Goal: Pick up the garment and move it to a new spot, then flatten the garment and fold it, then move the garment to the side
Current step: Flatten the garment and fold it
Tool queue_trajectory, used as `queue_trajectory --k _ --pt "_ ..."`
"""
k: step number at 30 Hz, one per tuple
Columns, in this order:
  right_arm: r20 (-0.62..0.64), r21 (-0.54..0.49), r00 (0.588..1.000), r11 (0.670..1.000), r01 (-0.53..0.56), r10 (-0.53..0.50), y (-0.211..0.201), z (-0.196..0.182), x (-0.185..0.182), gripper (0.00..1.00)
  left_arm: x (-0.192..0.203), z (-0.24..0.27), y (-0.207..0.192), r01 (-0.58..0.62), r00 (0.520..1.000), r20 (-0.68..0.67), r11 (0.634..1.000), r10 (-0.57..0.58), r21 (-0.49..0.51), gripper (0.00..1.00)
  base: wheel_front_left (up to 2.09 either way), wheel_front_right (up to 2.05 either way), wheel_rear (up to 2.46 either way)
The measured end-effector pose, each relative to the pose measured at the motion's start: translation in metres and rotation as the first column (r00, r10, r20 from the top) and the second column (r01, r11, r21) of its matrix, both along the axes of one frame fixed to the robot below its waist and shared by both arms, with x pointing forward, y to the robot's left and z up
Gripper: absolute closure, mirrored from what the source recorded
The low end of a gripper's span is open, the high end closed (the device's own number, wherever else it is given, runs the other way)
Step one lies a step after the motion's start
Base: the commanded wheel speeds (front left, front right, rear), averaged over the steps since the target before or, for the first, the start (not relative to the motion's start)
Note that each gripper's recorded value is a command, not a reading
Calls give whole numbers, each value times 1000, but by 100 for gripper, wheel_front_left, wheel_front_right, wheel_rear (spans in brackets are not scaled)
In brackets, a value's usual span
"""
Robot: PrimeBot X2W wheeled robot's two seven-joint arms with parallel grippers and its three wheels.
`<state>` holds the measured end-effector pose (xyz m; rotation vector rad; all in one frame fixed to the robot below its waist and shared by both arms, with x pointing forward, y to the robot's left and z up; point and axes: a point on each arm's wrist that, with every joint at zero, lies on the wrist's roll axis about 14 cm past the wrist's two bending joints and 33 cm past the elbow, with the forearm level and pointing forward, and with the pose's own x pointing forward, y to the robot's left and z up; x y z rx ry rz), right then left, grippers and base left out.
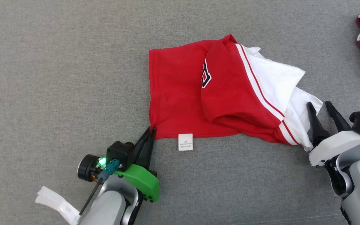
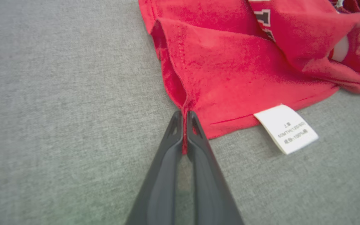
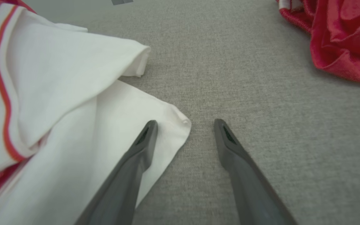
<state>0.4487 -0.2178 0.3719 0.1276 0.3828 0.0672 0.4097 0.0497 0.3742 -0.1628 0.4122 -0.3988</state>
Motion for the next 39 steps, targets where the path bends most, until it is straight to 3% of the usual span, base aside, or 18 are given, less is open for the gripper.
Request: queue_trajectory --k 4,9,12,14,19,22,28,30,32,34,37,39 --pt "61 13 998 1000 1 -2 0 12 5 100 9 24 10 -51 993 106 998 53 -24 100 0 0 0" --pt "259 10 966 1000 28 -29 -13 67 18 100 19 68 25 -104 960 255 993 114 -51 100 0 0 0" --pt "408 -8 913 1000 22 -17 -13 118 25 100 27 108 36 -126 916 375 990 143 -68 100 0 0 0" --pt "518 -29 855 999 15 3 -10 160 27 100 32 144 42 -130 865 478 988 154 -82 100 0 0 0" --pt "723 -99 689 995 33 49 -9 262 19 100 32 246 53 -118 670 721 984 175 -130 100 0 0 0" --pt "829 -140 554 988 68 80 -10 333 3 100 20 318 58 -90 496 851 985 172 -146 100 0 0 0" --pt "931 -200 339 968 155 138 -13 438 -39 100 -17 425 70 -80 199 968 987 152 -139 100 0 0 0" --pt "942 -209 299 962 173 151 -14 460 -49 100 -27 449 73 -81 132 980 987 146 -136 100 0 0 0" --pt "943 -215 292 960 177 157 -16 473 -52 100 -32 465 74 -81 98 986 989 132 -124 100 0 0 0" --pt "936 -227 309 959 172 166 -16 476 -47 100 -28 471 74 -78 100 986 989 130 -122 100 0 0 0" --pt "924 -225 345 964 145 164 -18 473 -32 100 -12 469 76 -78 147 980 989 133 -122 100 0 0 0" --pt "909 -225 384 967 121 164 -17 466 -16 100 7 461 76 -76 203 969 989 139 -126 100 0 0 0"
